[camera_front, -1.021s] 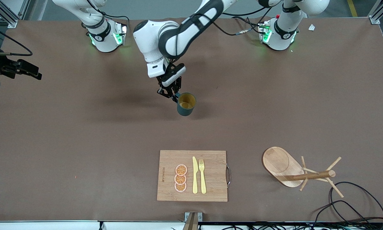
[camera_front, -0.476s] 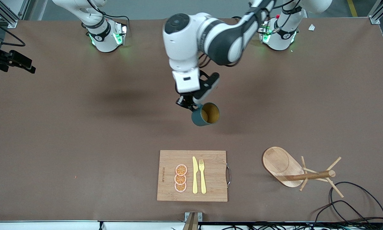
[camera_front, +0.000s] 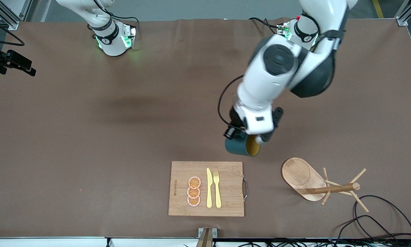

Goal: Pass cup and hang on rack
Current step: 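Lift the mug with the left gripper and carry it to the rack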

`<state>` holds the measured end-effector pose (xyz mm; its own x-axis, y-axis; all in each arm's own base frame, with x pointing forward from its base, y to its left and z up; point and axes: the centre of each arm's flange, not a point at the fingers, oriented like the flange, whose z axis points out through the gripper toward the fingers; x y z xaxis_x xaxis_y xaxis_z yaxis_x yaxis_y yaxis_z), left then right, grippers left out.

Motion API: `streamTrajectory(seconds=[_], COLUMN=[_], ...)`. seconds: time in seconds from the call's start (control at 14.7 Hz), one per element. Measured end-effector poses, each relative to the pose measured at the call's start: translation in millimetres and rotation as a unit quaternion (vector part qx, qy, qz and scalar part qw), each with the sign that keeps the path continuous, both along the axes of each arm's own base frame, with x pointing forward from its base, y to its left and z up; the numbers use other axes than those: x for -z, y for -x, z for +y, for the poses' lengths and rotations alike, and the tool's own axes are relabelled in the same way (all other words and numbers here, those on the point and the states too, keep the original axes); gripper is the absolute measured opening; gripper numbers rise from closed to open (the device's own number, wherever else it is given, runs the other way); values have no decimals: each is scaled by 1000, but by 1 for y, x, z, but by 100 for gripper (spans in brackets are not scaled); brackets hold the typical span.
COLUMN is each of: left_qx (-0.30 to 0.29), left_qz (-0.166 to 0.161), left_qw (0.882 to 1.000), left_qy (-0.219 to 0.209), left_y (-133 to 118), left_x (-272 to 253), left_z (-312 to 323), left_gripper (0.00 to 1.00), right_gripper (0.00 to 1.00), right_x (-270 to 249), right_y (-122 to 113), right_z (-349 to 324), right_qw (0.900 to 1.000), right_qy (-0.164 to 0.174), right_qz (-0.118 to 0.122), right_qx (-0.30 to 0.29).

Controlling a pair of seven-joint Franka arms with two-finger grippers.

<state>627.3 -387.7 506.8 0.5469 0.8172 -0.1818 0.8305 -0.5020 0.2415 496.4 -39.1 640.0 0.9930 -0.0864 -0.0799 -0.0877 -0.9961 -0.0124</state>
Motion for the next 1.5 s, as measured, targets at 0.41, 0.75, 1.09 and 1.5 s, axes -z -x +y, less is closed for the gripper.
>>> streamTrajectory(seconds=[0.41,0.75,1.09,1.5], left_qx=[-59,-114,-149,-104], left_qz=[39,65,86,111], left_qw=[985,961,935,924], left_qy=[160,246,310,351], left_y=[-63,-89,-109,-110], left_x=[-7,9,33,56], left_z=[122,187,240,285], left_gripper=[21,21,21,21], right_gripper=[100,100,100,100], right_x=[0,0,0,1], right_y=[-1,-1,-1,0], right_z=[4,4,1,-4], right_qw=[1000,1000,1000,1000], right_qy=[0,-2,-2,-3], right_qz=[-2,-2,-2,-2], right_qx=[-4,-5,-2,2])
